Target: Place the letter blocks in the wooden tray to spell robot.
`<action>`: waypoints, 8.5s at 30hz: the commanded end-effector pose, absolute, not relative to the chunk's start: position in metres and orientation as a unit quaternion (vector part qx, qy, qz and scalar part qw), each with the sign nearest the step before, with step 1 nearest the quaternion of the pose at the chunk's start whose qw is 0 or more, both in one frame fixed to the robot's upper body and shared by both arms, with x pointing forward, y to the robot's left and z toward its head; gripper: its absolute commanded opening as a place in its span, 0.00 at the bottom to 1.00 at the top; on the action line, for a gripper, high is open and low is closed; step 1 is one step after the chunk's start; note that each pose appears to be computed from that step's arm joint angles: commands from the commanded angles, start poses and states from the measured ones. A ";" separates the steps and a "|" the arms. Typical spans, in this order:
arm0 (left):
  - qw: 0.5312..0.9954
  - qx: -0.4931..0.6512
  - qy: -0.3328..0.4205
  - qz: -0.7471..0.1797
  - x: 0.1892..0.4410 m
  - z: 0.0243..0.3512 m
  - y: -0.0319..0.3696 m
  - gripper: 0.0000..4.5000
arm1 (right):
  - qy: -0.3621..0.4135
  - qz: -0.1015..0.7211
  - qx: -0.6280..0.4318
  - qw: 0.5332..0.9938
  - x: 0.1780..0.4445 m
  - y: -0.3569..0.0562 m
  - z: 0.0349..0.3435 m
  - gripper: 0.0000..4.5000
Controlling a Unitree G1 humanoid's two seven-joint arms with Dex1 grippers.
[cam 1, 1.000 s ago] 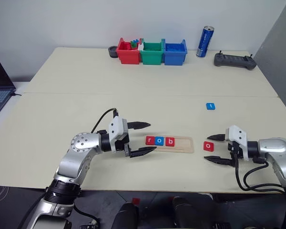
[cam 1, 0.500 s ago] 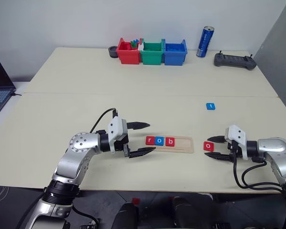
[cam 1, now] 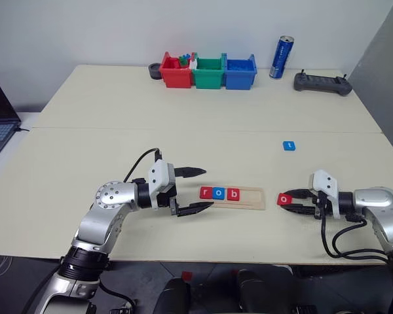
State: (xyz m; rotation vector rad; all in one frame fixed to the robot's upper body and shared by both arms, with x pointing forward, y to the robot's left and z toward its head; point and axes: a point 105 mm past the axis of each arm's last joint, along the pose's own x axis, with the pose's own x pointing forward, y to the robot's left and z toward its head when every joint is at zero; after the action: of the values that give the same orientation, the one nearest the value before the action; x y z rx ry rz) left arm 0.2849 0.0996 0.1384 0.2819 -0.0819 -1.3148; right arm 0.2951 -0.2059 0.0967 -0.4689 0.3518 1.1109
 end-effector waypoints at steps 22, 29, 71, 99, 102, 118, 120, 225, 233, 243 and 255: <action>0.777 0.147 -0.054 -0.610 0.277 0.149 0.107 1.00 | 0.127 0.586 -0.257 0.758 0.311 -0.129 0.114 0.32; 0.779 0.148 -0.054 -0.607 0.278 0.149 0.107 1.00 | 0.125 0.586 -0.266 0.755 0.319 -0.126 0.113 0.32; 0.776 0.155 -0.051 -0.609 0.278 0.147 0.108 1.00 | 0.124 0.590 -0.260 0.754 0.307 -0.143 0.143 0.99; 0.776 0.159 -0.054 -0.608 0.281 0.150 0.108 1.00 | 0.134 0.579 -0.273 0.756 0.300 -0.126 0.103 0.01; 0.775 0.158 -0.054 -0.609 0.280 0.150 0.107 1.00 | 0.131 0.578 -0.273 0.757 0.302 -0.128 0.106 0.01; 0.771 0.159 -0.056 -0.613 0.282 0.149 0.105 1.00 | 0.153 0.558 -0.274 0.768 0.312 -0.155 0.115 0.01; 0.771 0.160 -0.056 -0.614 0.281 0.149 0.105 1.00 | 0.155 0.559 -0.276 0.766 0.313 -0.155 0.111 0.01; 0.775 0.157 -0.075 -0.607 0.288 0.156 0.098 1.00 | 0.131 -0.012 0.020 0.991 0.446 -0.207 0.115 0.87; 0.774 0.157 -0.075 -0.609 0.288 0.156 0.098 1.00 | 0.129 -0.014 0.018 0.991 0.448 -0.207 0.115 0.32; 0.774 0.157 -0.074 -0.609 0.285 0.155 0.098 1.00 | 0.121 0.011 -0.029 0.992 0.415 -0.203 0.138 0.33; 0.769 0.150 -0.071 -0.617 0.278 0.151 0.098 1.00 | 0.217 0.020 -0.020 0.976 0.296 -0.188 0.130 0.33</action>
State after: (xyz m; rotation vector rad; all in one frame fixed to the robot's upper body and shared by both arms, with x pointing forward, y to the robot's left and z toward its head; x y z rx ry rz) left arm 0.2814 0.0991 0.1405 0.3136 -0.1069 -1.3305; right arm 0.3043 -0.1878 0.1220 -0.0448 0.4530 0.0558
